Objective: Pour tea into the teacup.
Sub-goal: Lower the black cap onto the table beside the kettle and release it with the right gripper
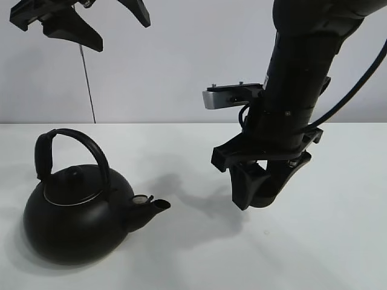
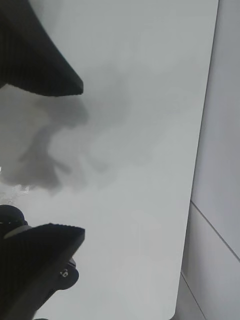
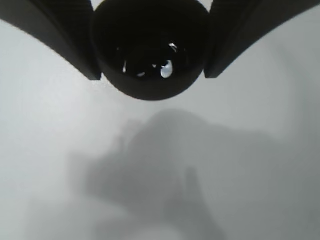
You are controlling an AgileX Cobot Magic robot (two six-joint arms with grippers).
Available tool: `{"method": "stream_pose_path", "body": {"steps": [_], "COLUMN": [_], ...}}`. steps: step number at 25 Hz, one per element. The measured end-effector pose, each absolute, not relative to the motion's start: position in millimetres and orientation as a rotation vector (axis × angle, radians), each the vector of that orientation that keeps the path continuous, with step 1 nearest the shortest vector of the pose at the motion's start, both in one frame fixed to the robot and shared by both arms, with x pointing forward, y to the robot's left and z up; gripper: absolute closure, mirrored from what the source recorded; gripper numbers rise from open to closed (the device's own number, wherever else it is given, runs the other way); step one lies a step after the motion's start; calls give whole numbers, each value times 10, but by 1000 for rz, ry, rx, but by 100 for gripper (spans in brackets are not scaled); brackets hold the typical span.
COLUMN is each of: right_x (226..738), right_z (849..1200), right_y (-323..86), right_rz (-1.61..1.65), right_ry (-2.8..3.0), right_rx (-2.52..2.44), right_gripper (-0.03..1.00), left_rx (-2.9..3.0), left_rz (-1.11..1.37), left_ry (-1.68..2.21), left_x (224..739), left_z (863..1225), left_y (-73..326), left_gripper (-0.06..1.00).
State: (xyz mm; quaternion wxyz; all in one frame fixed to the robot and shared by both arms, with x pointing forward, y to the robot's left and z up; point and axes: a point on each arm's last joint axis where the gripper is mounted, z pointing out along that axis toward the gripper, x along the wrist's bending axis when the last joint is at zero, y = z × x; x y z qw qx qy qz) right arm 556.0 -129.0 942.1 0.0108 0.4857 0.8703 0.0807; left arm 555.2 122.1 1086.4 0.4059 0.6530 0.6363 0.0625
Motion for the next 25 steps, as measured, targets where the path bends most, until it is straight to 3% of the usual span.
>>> {"method": "stream_pose_path", "body": {"steps": [8, 14, 25], "right_x": [5470, 5437, 5264], "right_z": [9496, 9528, 9433], "right_y": [-1215, -1090, -676], "right_rz": [305, 499, 470], "right_ry": [3097, 3149, 3108], "right_rx": [806, 673, 414], "right_gripper": [57, 57, 57], "left_rx": [1647, 1647, 1647], "left_rz": [158, 158, 158], "left_ry": [1605, 1605, 1605], "left_x": [5552, 5552, 5552], "left_z": [10864, 10864, 10864], "left_y": [1221, 1221, 1221], "left_gripper": [42, 42, 42]}}
